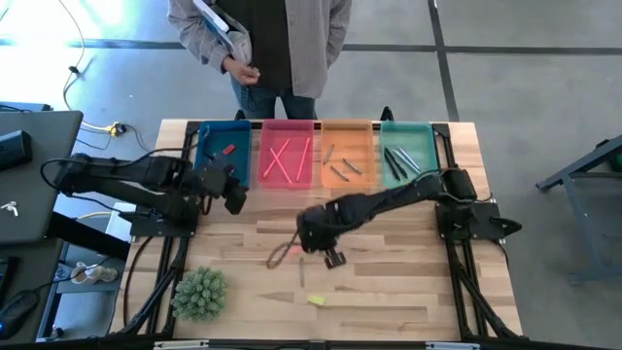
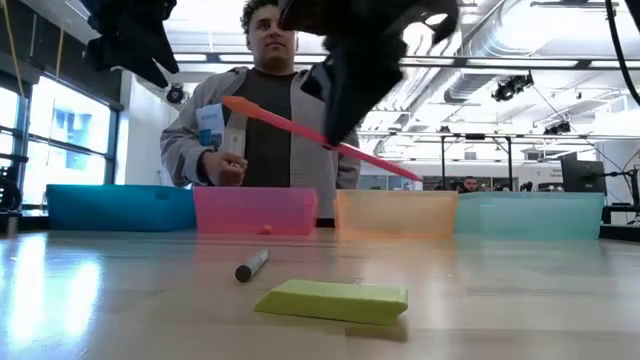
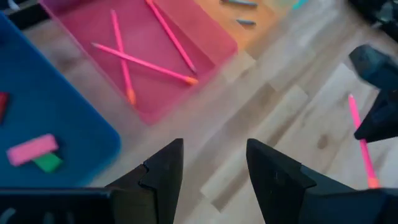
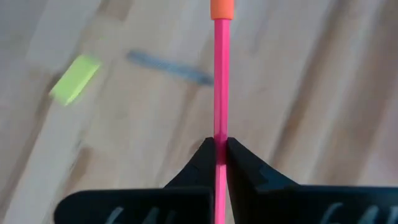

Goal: Sort crayons/erasers/pens/pencils in bins
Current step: Put the pink pencil into the pink bin

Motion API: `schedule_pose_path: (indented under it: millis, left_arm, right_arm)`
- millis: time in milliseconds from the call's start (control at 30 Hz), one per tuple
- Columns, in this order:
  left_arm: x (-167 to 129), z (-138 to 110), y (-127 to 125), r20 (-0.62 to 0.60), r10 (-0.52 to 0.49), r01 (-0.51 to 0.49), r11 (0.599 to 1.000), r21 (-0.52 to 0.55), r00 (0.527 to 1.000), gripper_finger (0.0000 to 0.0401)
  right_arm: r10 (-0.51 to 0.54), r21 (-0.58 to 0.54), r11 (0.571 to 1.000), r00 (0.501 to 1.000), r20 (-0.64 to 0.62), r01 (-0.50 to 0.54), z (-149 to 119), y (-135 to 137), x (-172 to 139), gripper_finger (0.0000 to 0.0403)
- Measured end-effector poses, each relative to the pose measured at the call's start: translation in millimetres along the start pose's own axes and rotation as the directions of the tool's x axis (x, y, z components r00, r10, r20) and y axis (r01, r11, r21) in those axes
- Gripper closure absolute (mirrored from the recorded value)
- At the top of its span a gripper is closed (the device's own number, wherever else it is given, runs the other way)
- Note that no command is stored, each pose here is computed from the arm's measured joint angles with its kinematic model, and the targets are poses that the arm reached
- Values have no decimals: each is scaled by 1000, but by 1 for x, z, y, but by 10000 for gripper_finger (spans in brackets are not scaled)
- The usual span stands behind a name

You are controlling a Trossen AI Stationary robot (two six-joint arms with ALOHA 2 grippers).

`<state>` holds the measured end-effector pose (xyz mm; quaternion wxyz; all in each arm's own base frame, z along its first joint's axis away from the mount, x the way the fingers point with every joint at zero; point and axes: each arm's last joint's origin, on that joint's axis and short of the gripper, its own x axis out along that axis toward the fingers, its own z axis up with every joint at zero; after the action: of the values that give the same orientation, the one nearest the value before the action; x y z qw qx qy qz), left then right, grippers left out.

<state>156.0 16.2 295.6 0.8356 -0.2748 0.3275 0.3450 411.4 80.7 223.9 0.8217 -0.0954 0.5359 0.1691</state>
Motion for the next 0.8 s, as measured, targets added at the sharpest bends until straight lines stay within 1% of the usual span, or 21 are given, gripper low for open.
schedule_pose_path:
  millis: [200,300,467,633,800]
  left_arm:
    - [-6,10,17,68,52,-54,998,32,996,236]
    - [-8,14,25,101,86,-92,995,49,991,236]
    - [-9,19,33,125,127,-136,989,59,984,236]
    - [-7,23,38,131,161,-174,980,93,978,236]
    - [-6,25,42,134,184,-195,978,75,974,236]
  right_arm:
    - [-69,150,987,991,111,52,2,-42,-10,402]
    - [-107,223,972,980,169,68,3,-60,-16,402]
    - [-184,334,939,946,266,89,3,-89,-26,402]
    - [-311,487,864,894,323,125,0,-120,-38,402]
    - [-431,615,775,834,345,146,-6,-148,-48,402]
